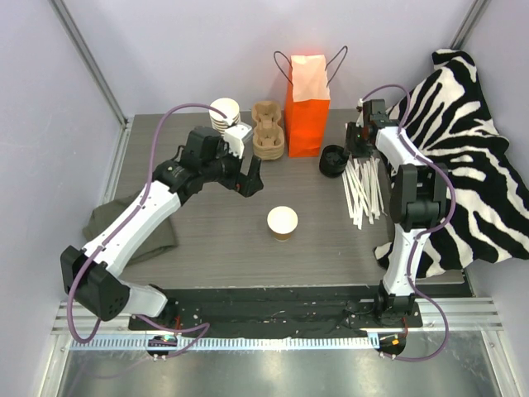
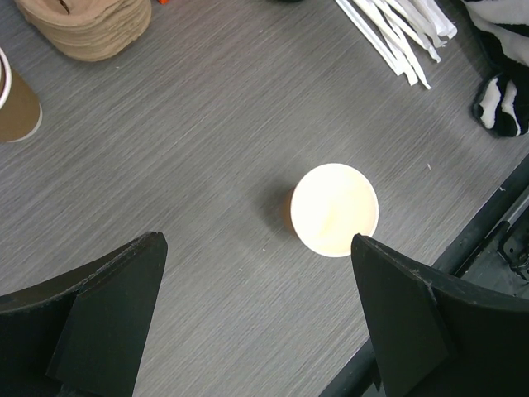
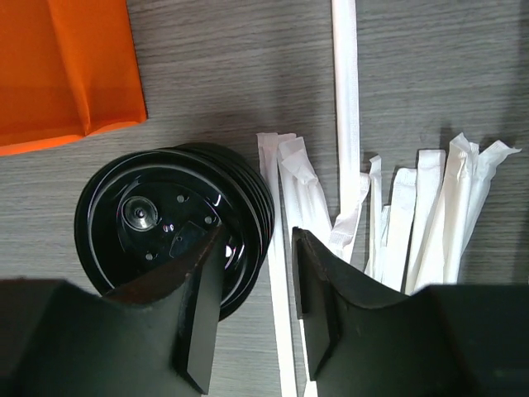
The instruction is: Pack the takeout coffee
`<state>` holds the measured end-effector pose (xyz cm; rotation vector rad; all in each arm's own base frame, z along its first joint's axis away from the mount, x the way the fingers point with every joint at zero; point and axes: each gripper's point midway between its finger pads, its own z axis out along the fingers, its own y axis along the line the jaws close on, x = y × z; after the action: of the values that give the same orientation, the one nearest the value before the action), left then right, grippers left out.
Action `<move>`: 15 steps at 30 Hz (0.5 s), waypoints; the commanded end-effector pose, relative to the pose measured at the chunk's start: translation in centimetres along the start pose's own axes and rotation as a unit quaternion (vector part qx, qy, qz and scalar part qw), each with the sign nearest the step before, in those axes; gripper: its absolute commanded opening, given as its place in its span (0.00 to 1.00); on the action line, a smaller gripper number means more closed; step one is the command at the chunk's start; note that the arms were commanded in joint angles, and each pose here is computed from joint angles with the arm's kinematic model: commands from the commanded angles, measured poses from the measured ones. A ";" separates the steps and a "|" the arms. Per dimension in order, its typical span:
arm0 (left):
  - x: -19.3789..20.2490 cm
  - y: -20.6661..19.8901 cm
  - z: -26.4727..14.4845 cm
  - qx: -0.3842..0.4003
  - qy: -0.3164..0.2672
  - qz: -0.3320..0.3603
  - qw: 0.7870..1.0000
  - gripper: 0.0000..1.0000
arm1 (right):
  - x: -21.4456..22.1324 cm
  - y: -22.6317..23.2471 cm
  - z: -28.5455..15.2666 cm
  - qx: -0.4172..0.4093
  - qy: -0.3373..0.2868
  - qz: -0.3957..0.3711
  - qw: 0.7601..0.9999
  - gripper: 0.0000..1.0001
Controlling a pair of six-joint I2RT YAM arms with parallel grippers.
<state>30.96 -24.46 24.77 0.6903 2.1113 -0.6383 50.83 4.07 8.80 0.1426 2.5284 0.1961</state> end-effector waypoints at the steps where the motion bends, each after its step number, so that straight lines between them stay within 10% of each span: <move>1: -1.2 0.2 -0.2 -0.003 -0.016 0.005 1.000 1.00 | -2.4 0.5 -0.6 -0.011 -0.029 0.006 0.999 0.41; 15: -1.1 0.4 0.5 -0.006 -0.007 0.003 1.000 1.00 | -3.0 0.9 -2.0 -0.028 -0.034 0.007 0.999 0.01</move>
<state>31.26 -24.61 23.83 0.6958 2.1359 -0.6330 51.24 4.33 9.05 0.1496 2.5260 0.2363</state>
